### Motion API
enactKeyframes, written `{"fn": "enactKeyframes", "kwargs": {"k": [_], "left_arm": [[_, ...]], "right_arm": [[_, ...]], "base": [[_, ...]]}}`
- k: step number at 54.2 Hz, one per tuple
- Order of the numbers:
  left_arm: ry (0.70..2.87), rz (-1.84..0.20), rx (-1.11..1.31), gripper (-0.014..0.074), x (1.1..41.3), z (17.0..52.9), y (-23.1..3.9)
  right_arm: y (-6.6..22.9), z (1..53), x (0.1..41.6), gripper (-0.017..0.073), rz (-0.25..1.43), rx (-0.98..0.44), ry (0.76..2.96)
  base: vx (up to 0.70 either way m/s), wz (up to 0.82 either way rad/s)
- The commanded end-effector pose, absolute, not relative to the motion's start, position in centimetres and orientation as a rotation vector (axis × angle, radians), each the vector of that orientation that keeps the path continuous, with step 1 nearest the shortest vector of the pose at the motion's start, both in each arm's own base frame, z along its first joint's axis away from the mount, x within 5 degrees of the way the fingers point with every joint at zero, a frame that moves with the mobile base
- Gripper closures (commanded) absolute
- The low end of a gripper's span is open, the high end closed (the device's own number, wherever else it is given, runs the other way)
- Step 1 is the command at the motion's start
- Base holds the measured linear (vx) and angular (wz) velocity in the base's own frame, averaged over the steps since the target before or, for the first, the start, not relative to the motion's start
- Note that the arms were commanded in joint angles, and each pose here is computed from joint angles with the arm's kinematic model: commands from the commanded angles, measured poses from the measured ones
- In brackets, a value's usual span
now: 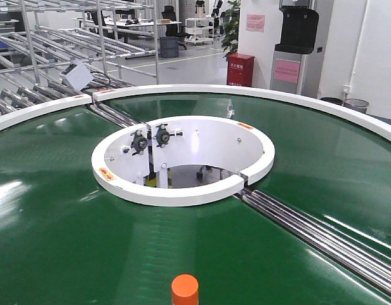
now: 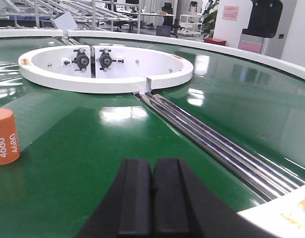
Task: Grab orange capacitor from left shelf to right conveyor
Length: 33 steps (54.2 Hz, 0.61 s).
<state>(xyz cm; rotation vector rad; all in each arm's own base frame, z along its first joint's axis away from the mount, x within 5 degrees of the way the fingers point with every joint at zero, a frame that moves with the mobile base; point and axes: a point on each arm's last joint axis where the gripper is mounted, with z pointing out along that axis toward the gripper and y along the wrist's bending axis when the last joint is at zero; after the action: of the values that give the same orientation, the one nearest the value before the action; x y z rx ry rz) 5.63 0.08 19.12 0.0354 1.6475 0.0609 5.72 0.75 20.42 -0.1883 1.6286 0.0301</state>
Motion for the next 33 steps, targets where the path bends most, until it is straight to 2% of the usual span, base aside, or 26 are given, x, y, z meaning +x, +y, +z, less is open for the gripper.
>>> {"fn": "enactKeyframes", "kwargs": {"k": [1,33], "left_arm": [[1.585,0.057,0.032,0.0599,5.7,18.8,0.1],[1.585,0.057,0.032,0.0599,5.7,18.8,0.1]], "right_arm": [[0.7,21.4,5.6,0.0571,0.016,-0.188,1.514],[0.8,20.2,5.6,0.0570,0.026,-0.181,1.489]], "base": [[0.00,0.00],[0.00,0.00]]}}
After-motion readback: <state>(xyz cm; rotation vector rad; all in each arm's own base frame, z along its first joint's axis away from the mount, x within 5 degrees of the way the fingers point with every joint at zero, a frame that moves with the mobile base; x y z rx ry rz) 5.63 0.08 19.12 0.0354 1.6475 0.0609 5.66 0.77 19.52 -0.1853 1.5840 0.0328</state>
